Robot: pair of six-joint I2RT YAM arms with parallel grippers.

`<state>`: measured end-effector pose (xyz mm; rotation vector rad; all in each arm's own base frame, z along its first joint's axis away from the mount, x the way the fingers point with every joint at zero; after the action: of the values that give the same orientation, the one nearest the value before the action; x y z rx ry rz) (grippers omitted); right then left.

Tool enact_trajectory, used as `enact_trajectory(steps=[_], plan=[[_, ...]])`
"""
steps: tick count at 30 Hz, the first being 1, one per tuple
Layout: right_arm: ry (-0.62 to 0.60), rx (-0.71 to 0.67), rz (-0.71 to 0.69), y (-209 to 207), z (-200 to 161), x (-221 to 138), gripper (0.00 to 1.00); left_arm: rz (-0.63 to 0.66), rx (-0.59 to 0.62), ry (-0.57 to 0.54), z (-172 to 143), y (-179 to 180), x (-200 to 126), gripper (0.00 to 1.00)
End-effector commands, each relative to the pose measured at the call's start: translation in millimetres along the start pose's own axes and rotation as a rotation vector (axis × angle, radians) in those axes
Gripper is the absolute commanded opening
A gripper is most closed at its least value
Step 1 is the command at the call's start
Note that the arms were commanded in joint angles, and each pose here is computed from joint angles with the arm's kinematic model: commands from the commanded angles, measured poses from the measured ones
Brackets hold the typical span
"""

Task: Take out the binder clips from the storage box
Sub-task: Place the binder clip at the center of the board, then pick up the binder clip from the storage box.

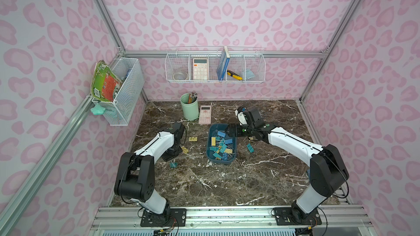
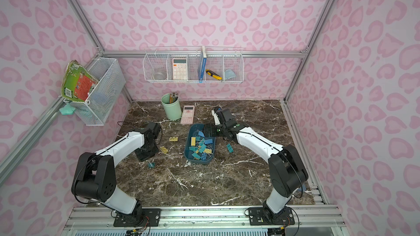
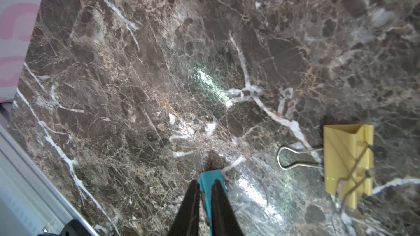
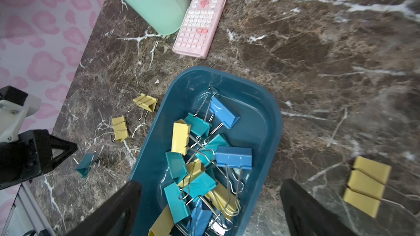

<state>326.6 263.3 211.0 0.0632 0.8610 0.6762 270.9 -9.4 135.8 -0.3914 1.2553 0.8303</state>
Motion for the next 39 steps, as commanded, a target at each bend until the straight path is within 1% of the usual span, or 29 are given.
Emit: enact_trajectory(steps=[1,2,3,4,5,7,9,10,11,13,14,15,17,21,24,25,30,33,39], plan=[[0.044,-0.042,0.037,11.7,-4.8,11.3,0.99,-0.03,-0.016,0.022,-2.8,-1.4,-2.8,0.27],[0.054,-0.045,0.052,14.4,-6.2,15.3,0.99,-0.039,-0.019,0.021,-2.3,-1.0,-5.9,0.33],[0.066,-0.046,0.069,16.6,-8.9,19.4,0.99,-0.045,-0.025,0.021,-1.8,0.1,-8.8,0.34],[0.077,-0.045,0.085,18.4,-10.2,23.2,0.96,-0.052,-0.027,0.017,-0.9,1.2,-12.9,0.35],[0.086,-0.048,0.1,20.1,-11.3,26.4,0.93,-0.065,-0.03,0.01,0.8,2.2,-18.8,0.4],[0.11,-0.047,0.114,20.2,-15.2,33.3,0.88,-0.096,-0.04,-0.003,3.8,4.4,-31.0,0.42],[0.128,-0.048,0.12,18.9,-19.0,38.6,0.82,-0.147,-0.045,-0.017,7.3,5.4,-45.0,0.54],[0.135,-0.049,0.122,18.5,-20.5,41.2,0.78,-0.181,-0.049,-0.025,9.2,5.4,-52.9,0.58],[0.144,-0.048,0.123,17.3,-22.6,44.5,0.74,-0.212,-0.051,-0.032,10.9,5.7,-60.4,0.64],[0.155,-0.046,0.131,15.2,-24.1,49.3,0.71,-0.283,-0.055,-0.046,14.0,5.4,-75.4,0.81],[0.165,-0.039,0.134,12.3,-25.7,52.8,0.67,-0.316,-0.055,-0.053,15.3,5.1,-82.2,0.92],[0.174,-0.032,0.138,8.7,-26.6,55.8,0.62,-0.345,-0.056,-0.061,16.5,5.7,-88.9,0.99],[0.191,-0.015,0.147,2.0,-27.8,61.1,0.55,-0.402,-0.05,-0.075,18.4,5.3,-100.6,0.99],[0.209,-0.022,0.151,-1.9,-29.5,68.7,0.53,-0.481,-0.044,-0.092,20.4,6.0,-116.1,0.99],[0.241,-0.022,0.145,-5.6,-37.9,76.6,0.52,-0.501,-0.043,-0.093,20.7,6.1,-120.4,0.99],[0.223,-0.03,0.152,-3.0,-29.3,77.3,0.51,-0.506,-0.042,-0.091,20.4,6.0,-121.0,0.99],[0.237,-0.023,0.161,-4.8,-31.3,88.1,0.47,-0.517,-0.032,-0.086,20.3,5.2,-122.8,0.99],[0.244,-0.021,0.16,-3.3,-32.4,91.5,0.48,-0.523,-0.03,-0.092,20.6,6.1,-124.8,0.99],[0.257,-0.057,0.106,1.4,-32.4,96.3,0.5,-0.541,-0.023,-0.103,21.2,6.8,-128.6,0.99]])
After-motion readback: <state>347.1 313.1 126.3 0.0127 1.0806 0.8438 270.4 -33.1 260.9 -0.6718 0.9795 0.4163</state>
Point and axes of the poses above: each gripper's point midway between its finger pads, its own x axis out along the fingers, its own y axis along the line the jaws close on, z = x × y, the point moved 8 cm from there along -x, back along the fingers, and after that the axes turned 8 degrees about -x, right-handed, at the moved point
